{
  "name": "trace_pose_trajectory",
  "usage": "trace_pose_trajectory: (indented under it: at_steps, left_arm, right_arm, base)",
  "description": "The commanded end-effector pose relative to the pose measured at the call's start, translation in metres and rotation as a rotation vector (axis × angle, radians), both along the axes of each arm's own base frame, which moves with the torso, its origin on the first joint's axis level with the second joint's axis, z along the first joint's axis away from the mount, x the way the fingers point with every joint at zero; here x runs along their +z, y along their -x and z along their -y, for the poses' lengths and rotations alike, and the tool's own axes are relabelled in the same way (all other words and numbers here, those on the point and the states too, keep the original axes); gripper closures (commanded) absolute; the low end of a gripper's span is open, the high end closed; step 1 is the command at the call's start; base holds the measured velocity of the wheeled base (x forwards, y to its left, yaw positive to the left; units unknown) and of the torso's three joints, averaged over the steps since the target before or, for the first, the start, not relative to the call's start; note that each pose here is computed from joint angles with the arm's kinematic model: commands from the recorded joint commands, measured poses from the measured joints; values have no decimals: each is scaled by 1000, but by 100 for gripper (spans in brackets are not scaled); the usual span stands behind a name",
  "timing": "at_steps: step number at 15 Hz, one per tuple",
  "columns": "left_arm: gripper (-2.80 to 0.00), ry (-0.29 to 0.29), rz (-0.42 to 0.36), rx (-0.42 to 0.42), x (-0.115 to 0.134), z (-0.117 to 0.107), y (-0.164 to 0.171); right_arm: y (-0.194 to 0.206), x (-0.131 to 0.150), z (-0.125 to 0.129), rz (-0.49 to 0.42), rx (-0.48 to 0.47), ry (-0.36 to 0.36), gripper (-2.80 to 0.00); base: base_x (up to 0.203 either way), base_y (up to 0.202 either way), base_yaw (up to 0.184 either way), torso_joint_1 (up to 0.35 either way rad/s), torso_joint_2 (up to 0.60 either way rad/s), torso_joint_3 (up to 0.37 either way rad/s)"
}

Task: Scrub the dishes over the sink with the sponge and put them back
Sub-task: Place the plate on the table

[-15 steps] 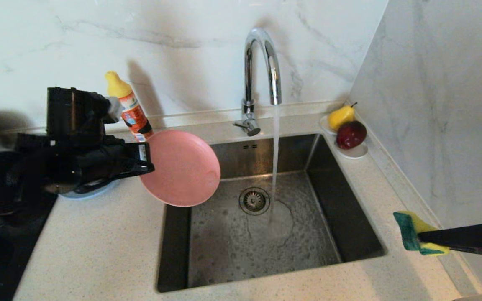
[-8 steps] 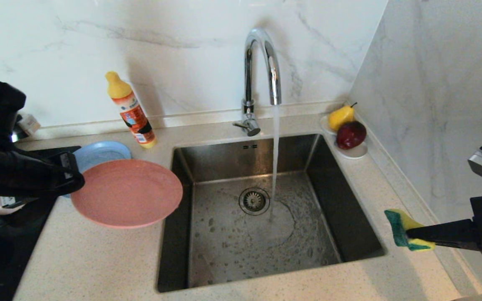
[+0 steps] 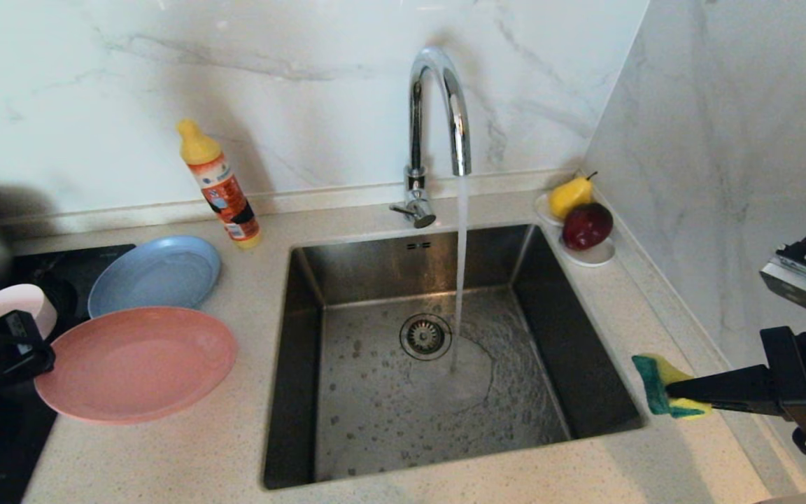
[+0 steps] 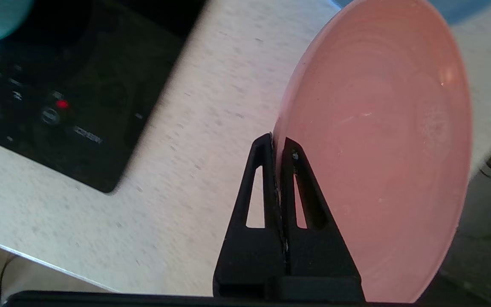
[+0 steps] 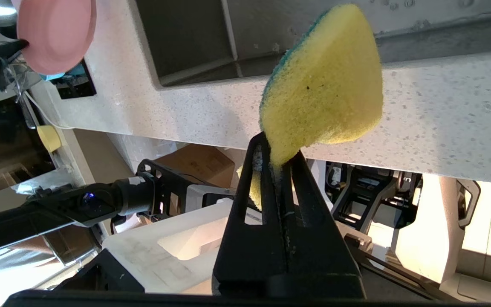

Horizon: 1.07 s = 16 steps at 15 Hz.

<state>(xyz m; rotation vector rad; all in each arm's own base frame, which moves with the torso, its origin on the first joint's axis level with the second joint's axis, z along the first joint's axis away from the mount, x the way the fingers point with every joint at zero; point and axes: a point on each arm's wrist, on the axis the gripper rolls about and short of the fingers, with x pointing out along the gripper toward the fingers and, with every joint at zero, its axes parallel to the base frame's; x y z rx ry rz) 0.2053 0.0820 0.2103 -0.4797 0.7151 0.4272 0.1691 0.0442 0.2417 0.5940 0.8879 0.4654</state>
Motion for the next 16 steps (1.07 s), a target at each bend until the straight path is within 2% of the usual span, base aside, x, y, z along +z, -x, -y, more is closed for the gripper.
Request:
trace_pose_trajectory:
  at_steps: [1,3,13,14,16]
  left_arm:
    - [0,24,-36,28,-18,-14,2]
    - [0,73,-51,32,-28,-24,5]
    - [0,70,-22,61,-47,-44,-10]
    - [-280,65,-18,56,-45,-44,-10]
    - [-280,80,16,24,-39,-41,-7]
  right_arm:
    - [-3,-2,0,-16,-1,-1,0]
    - [-3,-3,0,-19,-1,0,0]
    - [-7,-6,-1,-36,0,2,0]
    - [-8,-6,-1,-38,0,2,0]
    - [-8,-6,-2,-39,2,3,0]
  base:
    - [0,0,0,0,0,0]
    - [0,0,0,0,0,0]
    - [0,0,0,0,0,0]
    - [0,0,0,0,0,0]
    - [0,0,0,0,0,0]
